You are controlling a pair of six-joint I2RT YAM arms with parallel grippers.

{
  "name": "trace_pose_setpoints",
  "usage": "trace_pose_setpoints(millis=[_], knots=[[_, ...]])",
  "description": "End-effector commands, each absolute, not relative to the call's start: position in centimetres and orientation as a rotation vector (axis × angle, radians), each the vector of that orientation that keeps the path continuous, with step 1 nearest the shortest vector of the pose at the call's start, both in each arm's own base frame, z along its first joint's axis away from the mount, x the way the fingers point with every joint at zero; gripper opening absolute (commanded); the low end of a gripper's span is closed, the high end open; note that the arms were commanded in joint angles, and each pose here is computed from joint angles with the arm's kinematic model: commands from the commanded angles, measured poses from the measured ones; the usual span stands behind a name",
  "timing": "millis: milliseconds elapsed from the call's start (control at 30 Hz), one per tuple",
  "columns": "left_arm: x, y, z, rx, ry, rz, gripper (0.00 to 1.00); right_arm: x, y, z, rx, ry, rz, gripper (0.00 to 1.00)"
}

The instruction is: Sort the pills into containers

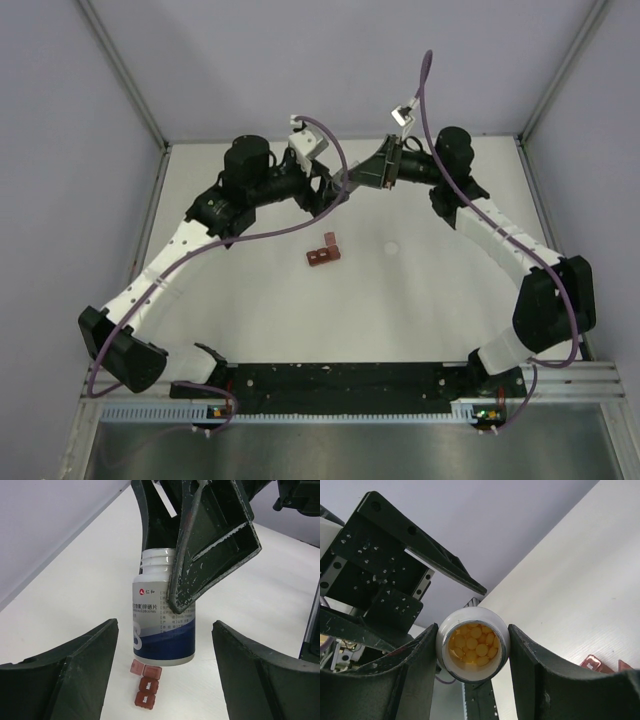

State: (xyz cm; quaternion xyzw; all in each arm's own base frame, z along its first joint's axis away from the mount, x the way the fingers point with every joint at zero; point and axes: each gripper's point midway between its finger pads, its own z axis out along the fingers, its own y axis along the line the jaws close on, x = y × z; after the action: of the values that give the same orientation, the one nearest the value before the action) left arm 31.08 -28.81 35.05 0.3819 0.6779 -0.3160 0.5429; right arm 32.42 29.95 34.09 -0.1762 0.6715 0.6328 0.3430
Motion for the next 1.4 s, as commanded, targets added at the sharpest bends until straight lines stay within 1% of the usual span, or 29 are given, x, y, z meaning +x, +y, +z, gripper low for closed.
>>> trace_pose_setpoints(millis=[0, 133, 400, 467, 667, 767, 867, 933, 1033, 1200, 1367], knots=[[30.4, -29.9, 38.0, 0.922, 1.520, -0.827, 0.83, 32.4, 29.9, 38.0, -0.503, 1.645, 1.682, 0.00], [30.5, -30.0, 37.7, 0.936, 1.506, -0.830, 0.88, 32.5, 30.0, 38.9, -0.503, 1.629, 1.706, 0.00], [31.2, -30.0, 37.2, 0.951, 1.491, -0.790, 0.89, 32.2, 29.9, 39.5, -0.492, 1.612, 1.732, 0.00], [31.2, -30.1, 37.0, 0.954, 1.490, -0.788, 0.88, 32.1, 29.9, 39.7, -0.491, 1.609, 1.738, 0.00], [31.4, -30.1, 36.8, 0.954, 1.491, -0.783, 0.78, 31.9, 29.9, 39.9, -0.490, 1.603, 1.751, 0.00], [31.3, -30.1, 37.1, 0.954, 1.485, -0.779, 0.75, 31.8, 29.9, 39.8, -0.485, 1.606, 1.756, 0.00], [31.4, -29.9, 36.9, 0.957, 1.487, -0.770, 0.75, 31.7, 29.9, 39.9, -0.486, 1.603, 1.760, 0.00], [31.4, -29.8, 36.8, 0.956, 1.487, -0.764, 0.79, 31.6, 29.8, 40.0, -0.486, 1.600, 1.761, 0.00], [31.2, -29.7, 36.9, 0.958, 1.485, -0.757, 0.79, 31.7, 29.8, 39.7, -0.481, 1.606, 1.761, 0.00], [31.1, -29.6, 37.0, 0.961, 1.480, -0.758, 0.69, 31.7, 29.8, 39.6, -0.476, 1.605, 1.756, 0.00], [31.1, -29.9, 37.0, 0.967, 1.482, -0.773, 0.55, 31.6, 29.7, 39.3, -0.477, 1.609, 1.746, 0.00]])
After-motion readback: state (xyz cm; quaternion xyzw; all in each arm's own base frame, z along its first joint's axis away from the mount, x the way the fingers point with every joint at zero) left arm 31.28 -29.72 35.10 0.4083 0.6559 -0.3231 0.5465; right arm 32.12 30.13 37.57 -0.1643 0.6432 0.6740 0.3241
